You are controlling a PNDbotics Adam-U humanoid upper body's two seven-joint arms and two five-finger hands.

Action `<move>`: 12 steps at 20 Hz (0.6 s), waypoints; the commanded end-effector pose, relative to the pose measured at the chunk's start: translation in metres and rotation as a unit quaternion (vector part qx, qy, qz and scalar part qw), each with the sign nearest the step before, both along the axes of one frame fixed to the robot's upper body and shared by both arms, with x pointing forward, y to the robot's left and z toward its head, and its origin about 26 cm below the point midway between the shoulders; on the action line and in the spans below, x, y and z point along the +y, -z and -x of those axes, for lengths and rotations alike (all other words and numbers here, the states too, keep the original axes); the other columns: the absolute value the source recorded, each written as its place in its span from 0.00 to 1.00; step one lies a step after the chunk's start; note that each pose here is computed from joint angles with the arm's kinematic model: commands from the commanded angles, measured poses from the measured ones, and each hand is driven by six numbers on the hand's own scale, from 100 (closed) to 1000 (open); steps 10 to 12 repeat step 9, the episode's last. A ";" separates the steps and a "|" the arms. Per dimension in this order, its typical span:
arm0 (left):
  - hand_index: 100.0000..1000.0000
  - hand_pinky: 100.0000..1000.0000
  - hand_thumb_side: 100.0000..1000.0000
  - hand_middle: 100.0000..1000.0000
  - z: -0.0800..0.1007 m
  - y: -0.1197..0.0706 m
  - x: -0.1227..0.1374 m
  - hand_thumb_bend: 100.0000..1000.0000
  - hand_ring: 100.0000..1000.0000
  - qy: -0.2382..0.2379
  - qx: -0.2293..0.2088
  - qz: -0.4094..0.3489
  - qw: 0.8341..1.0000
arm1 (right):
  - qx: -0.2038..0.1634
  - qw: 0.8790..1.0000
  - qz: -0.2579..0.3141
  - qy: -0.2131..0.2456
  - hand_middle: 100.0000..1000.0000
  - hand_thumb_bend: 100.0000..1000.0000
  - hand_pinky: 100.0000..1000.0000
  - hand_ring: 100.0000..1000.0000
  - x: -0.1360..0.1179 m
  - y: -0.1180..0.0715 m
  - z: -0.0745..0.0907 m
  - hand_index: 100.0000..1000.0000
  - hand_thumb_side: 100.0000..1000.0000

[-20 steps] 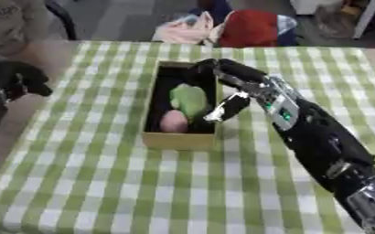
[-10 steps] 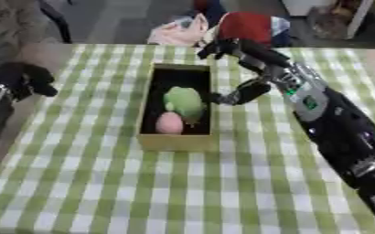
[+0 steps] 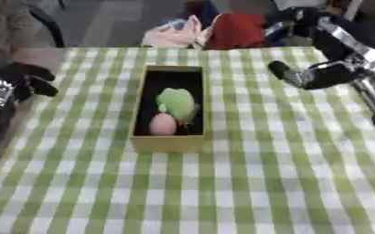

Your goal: Pick up objects on the table and place them in the box.

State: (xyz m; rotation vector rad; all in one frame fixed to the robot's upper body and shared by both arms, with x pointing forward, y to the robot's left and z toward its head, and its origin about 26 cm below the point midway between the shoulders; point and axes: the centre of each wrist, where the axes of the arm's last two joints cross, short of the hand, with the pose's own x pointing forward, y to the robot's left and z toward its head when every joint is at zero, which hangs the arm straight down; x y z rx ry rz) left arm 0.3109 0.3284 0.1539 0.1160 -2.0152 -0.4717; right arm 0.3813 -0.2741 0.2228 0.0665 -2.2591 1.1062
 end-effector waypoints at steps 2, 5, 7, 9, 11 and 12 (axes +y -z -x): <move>0.67 0.64 0.81 0.58 0.003 -0.004 0.009 0.24 0.56 -0.020 -0.008 -0.013 1.000 | -0.011 0.999 -0.032 0.029 0.72 0.19 0.70 0.93 -0.020 -0.015 0.027 0.86 0.00; 0.65 0.64 0.82 0.57 0.004 -0.001 0.010 0.24 0.55 -0.028 -0.005 -0.012 1.000 | 0.000 0.997 -0.044 0.058 0.70 0.09 0.69 0.91 -0.029 -0.002 0.039 0.86 0.12; 0.65 0.64 0.82 0.57 0.005 0.001 0.011 0.24 0.55 -0.032 -0.004 -0.012 0.999 | 0.004 0.996 -0.047 0.072 0.69 0.07 0.68 0.91 -0.033 0.007 0.046 0.86 0.13; 0.65 0.64 0.83 0.57 0.006 0.003 0.010 0.23 0.55 -0.034 -0.002 -0.009 0.999 | 0.011 0.995 -0.051 0.086 0.68 0.03 0.68 0.91 -0.037 0.015 0.051 0.85 0.14; 0.65 0.64 0.83 0.57 0.006 0.003 0.010 0.23 0.55 -0.034 -0.002 -0.009 0.999 | 0.011 0.995 -0.051 0.086 0.68 0.03 0.68 0.91 -0.037 0.015 0.051 0.85 0.14; 0.65 0.64 0.83 0.57 0.006 0.003 0.010 0.23 0.55 -0.034 -0.002 -0.009 0.999 | 0.011 0.995 -0.051 0.086 0.68 0.03 0.68 0.91 -0.037 0.015 0.051 0.85 0.14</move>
